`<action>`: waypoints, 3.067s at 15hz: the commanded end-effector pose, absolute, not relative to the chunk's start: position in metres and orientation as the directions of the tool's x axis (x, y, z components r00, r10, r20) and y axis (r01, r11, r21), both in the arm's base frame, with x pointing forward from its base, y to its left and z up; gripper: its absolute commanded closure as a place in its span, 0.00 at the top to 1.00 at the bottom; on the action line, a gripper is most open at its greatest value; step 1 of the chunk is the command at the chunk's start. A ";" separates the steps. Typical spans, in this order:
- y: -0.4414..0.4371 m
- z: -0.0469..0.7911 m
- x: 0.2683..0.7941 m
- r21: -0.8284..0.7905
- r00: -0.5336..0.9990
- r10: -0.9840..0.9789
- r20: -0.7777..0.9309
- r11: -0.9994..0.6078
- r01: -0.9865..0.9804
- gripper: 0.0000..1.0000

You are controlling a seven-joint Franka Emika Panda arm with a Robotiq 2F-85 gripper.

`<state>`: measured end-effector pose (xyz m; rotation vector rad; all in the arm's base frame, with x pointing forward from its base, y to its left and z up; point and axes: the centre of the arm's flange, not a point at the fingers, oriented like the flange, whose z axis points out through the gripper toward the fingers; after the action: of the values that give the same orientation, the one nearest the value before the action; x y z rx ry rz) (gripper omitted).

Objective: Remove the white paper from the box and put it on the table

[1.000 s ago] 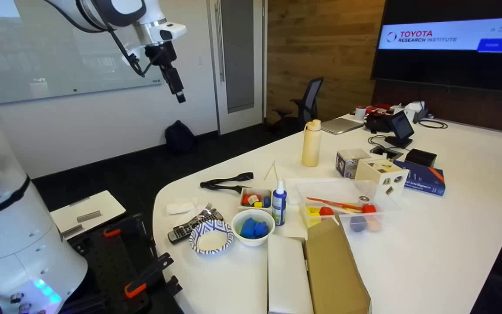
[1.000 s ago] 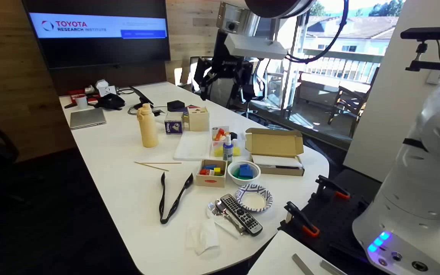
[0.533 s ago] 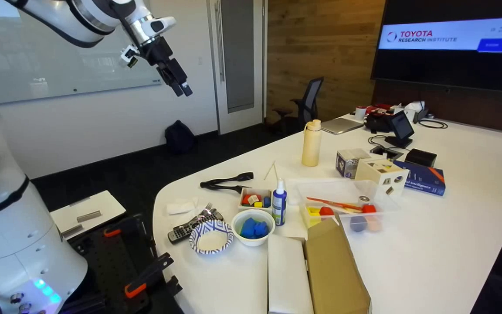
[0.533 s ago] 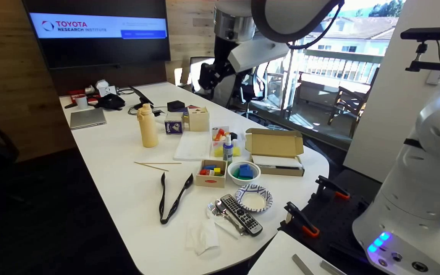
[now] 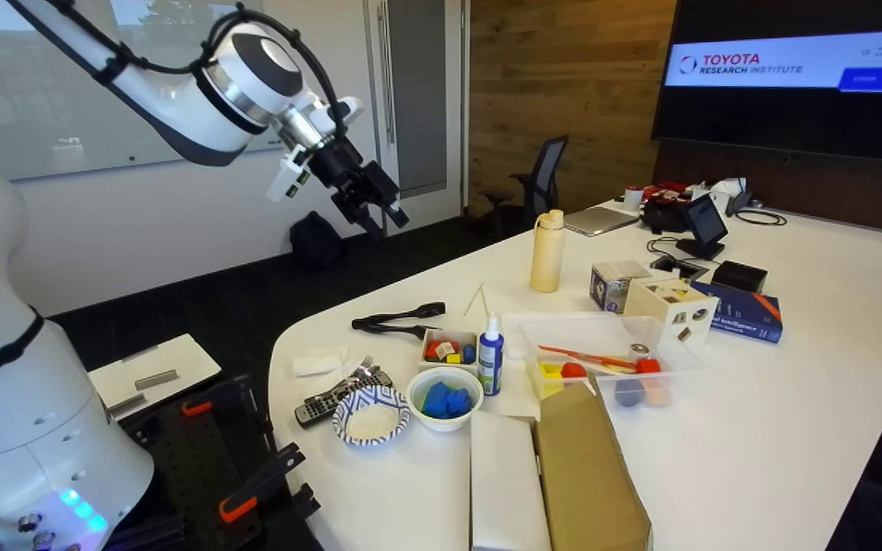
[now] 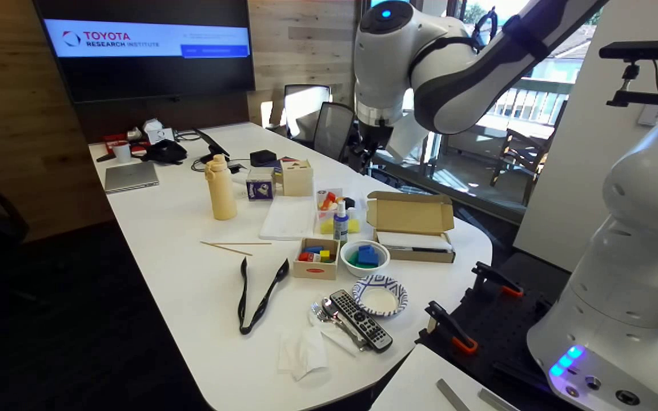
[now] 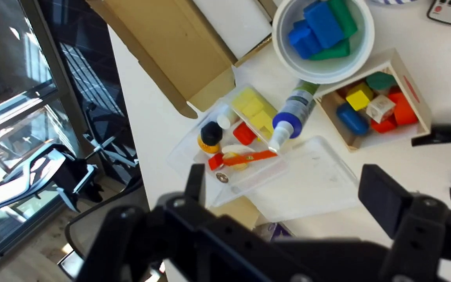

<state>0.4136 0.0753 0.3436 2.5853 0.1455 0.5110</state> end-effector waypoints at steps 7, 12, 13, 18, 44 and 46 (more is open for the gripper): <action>-0.058 0.206 0.465 0.443 0.934 0.306 0.182 -0.874 0.200 1.00; -0.085 0.165 0.477 0.434 0.935 0.329 0.133 -0.867 0.243 1.00; -0.088 0.158 0.478 0.434 0.934 0.334 0.123 -0.865 0.252 1.00; -0.107 0.132 0.472 0.443 0.928 0.362 0.085 -0.848 0.291 1.00; -0.128 0.034 0.503 0.424 0.979 0.194 -0.056 -0.883 0.200 1.00; -0.131 0.028 0.507 0.427 0.980 0.192 -0.055 -0.882 0.197 1.00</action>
<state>0.4943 -0.1257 0.0381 2.7059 0.3036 -0.0092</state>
